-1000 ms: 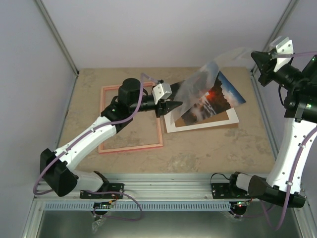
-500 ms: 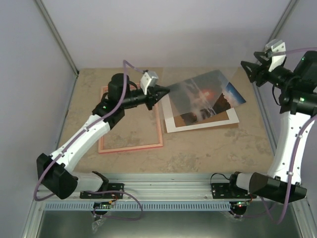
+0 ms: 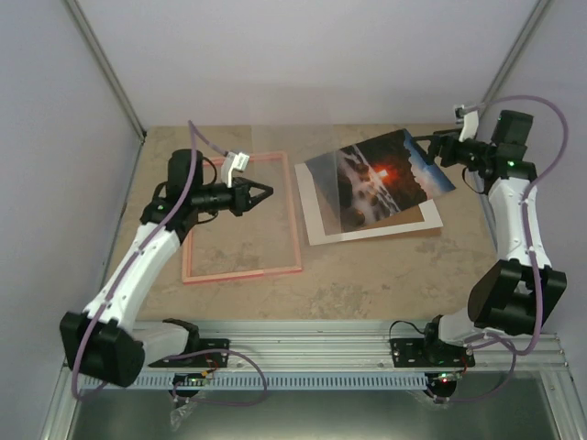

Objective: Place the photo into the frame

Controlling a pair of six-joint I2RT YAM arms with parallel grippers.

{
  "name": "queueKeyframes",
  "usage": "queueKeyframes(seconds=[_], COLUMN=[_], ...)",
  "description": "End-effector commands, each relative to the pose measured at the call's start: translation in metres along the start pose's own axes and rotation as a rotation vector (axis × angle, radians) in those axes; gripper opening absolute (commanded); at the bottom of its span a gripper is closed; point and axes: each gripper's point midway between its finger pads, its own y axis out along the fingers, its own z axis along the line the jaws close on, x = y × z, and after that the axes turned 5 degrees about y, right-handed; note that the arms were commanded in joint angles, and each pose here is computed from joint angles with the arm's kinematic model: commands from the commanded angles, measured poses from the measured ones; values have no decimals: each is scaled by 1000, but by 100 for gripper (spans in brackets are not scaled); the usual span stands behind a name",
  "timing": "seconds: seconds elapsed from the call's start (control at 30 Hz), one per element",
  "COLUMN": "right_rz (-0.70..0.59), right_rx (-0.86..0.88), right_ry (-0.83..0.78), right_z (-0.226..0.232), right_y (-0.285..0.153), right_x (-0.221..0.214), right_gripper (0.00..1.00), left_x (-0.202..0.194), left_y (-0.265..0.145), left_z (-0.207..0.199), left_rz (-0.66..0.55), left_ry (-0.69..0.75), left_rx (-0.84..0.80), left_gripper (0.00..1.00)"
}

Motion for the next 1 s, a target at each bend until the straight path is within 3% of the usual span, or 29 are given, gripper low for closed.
queueKeyframes(seconds=[0.0, 0.3, 0.57, 0.97], right_rz=[11, 127, 244, 340], right_rx=[40, 110, 179, 262], right_ry=[13, 6, 11, 61], right_z=[11, 42, 67, 88], right_y=[27, 74, 105, 137], right_x=[-6, -50, -103, -162], right_gripper=[95, 92, 88, 81], left_x=[-53, -106, -157, -173], left_y=[8, -1, -13, -44], left_z=[49, 165, 220, 275], left_rz=[154, 391, 573, 616], left_ry=[-239, -359, -390, -439], left_rx=[37, 348, 457, 625], left_gripper=[0, 0, 0, 0])
